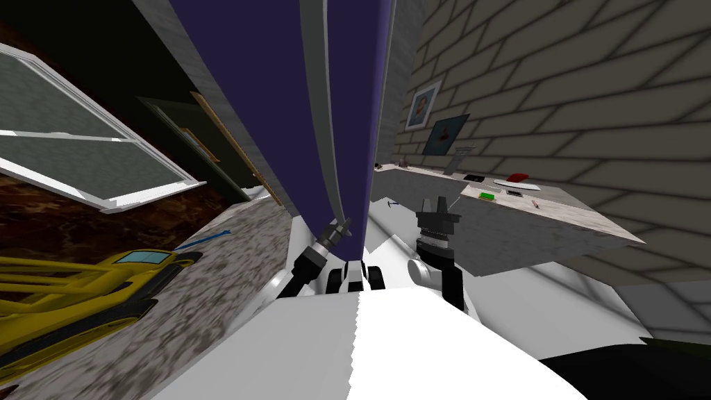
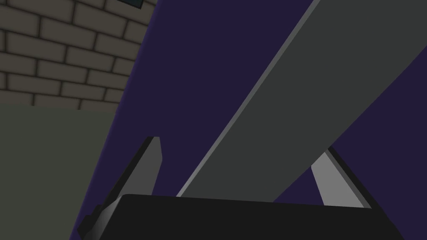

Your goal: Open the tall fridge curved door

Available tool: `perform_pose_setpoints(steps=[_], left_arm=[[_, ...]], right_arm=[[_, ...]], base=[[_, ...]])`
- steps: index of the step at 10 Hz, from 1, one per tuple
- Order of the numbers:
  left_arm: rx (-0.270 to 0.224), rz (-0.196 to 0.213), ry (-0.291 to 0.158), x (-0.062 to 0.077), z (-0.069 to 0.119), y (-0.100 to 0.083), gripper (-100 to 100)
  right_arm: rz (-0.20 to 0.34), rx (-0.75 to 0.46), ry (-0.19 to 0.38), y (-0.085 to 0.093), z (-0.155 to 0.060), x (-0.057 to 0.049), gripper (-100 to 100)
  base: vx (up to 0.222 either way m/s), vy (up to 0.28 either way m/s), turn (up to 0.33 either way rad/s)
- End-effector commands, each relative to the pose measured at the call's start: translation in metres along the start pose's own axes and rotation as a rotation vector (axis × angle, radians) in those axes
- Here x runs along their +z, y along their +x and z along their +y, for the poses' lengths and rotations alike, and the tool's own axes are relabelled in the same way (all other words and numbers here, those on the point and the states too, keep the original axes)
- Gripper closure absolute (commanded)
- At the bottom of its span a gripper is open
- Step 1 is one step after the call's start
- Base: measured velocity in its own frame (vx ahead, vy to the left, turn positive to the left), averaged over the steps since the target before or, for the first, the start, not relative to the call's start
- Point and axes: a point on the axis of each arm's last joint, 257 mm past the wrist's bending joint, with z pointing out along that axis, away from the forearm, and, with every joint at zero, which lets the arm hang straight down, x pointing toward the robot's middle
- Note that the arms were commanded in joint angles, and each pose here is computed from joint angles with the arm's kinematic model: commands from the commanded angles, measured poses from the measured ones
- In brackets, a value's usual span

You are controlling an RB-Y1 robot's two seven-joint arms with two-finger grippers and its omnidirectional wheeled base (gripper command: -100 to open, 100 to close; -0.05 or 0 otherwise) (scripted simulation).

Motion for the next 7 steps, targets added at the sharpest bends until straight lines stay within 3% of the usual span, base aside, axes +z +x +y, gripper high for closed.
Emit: perform_pose_setpoints(steps=[1,6,7], left_arm=[[-0.001,-0.008,-0.009,0.003,0.0,-0.013,-100],[-0.002,-0.025,-0.036,0.011,0.001,-0.046,-100],[-0.001,-0.022,-0.034,0.009,0.002,-0.042,-100]], right_arm=[[0.0,0.0,0.0,0.0,0.0,0.0,0],[0.0,0.0,0.0,0.0,0.0,0.0,0],[0.0,0.0,0.0,0.0,0.0,0.0,0]], base=[[-0.022,-0.001,-0.027],[-0.036,0.001,-0.068],[-0.015,0.004,-0.008]])
